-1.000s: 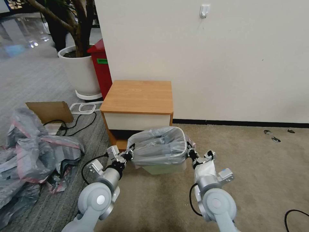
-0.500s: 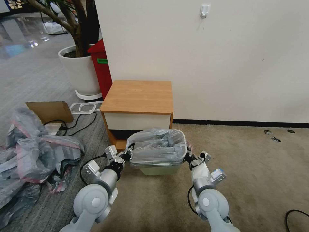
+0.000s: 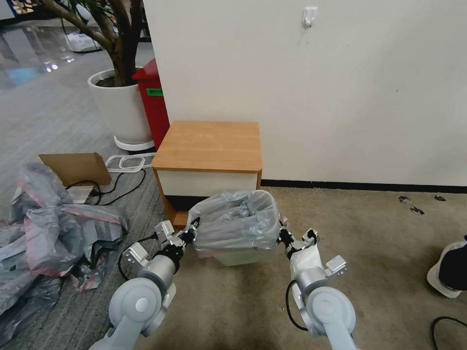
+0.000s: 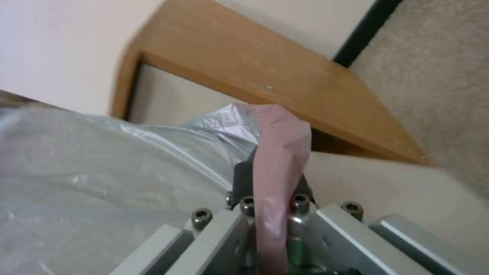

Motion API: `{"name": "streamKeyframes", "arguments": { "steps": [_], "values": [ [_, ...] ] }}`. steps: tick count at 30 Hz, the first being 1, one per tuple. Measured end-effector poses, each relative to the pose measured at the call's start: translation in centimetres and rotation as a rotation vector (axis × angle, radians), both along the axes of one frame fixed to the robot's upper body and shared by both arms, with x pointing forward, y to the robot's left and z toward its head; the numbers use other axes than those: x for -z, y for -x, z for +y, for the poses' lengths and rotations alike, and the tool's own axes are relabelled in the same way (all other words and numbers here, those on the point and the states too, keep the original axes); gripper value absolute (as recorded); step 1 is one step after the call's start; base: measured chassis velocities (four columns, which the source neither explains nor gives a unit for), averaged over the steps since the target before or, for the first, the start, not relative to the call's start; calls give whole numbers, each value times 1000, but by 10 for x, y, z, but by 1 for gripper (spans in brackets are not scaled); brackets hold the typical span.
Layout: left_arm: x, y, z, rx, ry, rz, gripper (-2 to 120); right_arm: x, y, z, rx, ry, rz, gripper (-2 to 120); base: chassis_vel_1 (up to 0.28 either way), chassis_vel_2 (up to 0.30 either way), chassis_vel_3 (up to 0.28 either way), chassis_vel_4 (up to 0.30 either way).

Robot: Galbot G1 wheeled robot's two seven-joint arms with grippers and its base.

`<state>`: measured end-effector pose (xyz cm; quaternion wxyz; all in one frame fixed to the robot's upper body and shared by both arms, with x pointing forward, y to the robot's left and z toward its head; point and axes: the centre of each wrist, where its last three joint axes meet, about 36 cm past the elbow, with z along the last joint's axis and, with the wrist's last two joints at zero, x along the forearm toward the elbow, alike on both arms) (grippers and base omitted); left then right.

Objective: Pick up the garbage bag from the table and place it over the trash can.

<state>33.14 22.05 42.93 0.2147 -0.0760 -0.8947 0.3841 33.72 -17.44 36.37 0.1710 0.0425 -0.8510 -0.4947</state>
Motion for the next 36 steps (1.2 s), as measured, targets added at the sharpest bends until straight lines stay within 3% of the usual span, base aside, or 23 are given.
{"name": "streamKeyframes", "arguments": {
  "steps": [9,20,23,25,27,30,36],
  "values": [
    [-7,1,-3,20,80,6,9,17,1,-8,12,155,15,0,0,0,0,0],
    [-12,3,-3,41,94,10,9,35,1,-14,9,323,-70,0,0,0,0,0],
    [-11,4,-2,42,93,16,9,36,6,-16,8,349,-87,12,0,0,0,0],
    [-11,4,-2,42,92,16,9,35,7,-17,7,348,-90,14,0,0,0,0],
    [-5,2,-1,33,38,18,9,25,13,-19,4,331,-114,26,0,0,0,0],
    [1,-1,0,35,-22,14,8,11,22,-24,-8,304,-138,35,0,0,0,0],
    [1,-8,2,36,-36,2,7,-8,35,-37,-15,242,-161,59,0,0,0,0]
  ]
}}
